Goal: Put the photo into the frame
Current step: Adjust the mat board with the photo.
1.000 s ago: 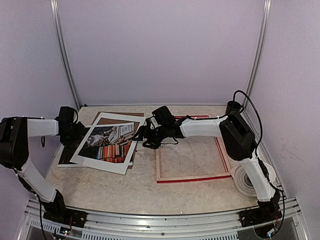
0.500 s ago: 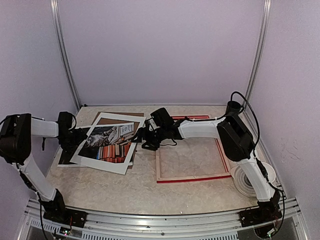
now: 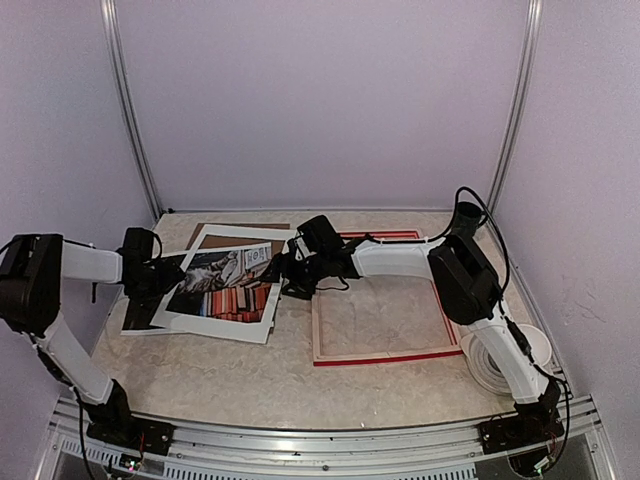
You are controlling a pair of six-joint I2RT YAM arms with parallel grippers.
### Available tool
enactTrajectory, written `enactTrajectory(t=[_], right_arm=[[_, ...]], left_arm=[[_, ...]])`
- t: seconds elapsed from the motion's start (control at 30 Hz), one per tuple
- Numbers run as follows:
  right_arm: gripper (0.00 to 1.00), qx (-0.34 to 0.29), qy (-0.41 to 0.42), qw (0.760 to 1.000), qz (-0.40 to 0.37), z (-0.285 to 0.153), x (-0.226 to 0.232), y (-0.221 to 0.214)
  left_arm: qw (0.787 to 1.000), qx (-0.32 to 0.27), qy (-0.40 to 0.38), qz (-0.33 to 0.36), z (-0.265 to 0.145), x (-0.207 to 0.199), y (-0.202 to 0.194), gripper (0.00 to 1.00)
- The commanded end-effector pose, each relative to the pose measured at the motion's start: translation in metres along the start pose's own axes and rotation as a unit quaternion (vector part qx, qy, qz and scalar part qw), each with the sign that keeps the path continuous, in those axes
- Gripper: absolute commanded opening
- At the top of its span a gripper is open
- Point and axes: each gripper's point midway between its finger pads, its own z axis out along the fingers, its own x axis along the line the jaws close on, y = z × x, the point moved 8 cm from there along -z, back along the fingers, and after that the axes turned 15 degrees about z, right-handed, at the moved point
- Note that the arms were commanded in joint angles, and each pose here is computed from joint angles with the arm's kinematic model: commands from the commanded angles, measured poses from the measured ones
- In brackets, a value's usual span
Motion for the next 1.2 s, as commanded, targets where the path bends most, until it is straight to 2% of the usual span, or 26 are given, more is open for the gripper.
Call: enactTrajectory(t=[0.0,0.23,0.4,0.57,0.8,1.17], right_arm=[[0.78,-0.021,-0.02,0.999,0.025,0.009,-0.014,0.01],[0.77,-0.033,0.001,0.998,0.045,0.0,-0.014,0.014],[0.73,-0.042,0.061,0.995,0.07,-0.015,-0.018,0.014],[0.72,-0.038,0.087,0.993,0.065,-0.016,-0.014,0.015],[0.71,-0.05,0.086,0.994,0.047,-0.031,-0.002,0.012],[0.71,-0.033,0.13,0.99,0.041,-0.036,0.003,0.004]], left_arm=[[0.999,0.028,-0.02,-0.001,0.001,-0.008,-0.023,0.99],[1.0,0.011,-0.028,-0.002,-0.011,-0.012,-0.025,0.99],[0.999,0.0,-0.036,0.0,-0.016,-0.015,-0.026,0.99],[0.997,-0.002,-0.071,-0.016,-0.02,-0.022,-0.035,0.99],[0.997,-0.025,-0.074,-0.004,-0.031,-0.032,-0.03,0.99],[0.997,-0.021,-0.075,0.009,-0.031,-0.034,-0.041,0.99]])
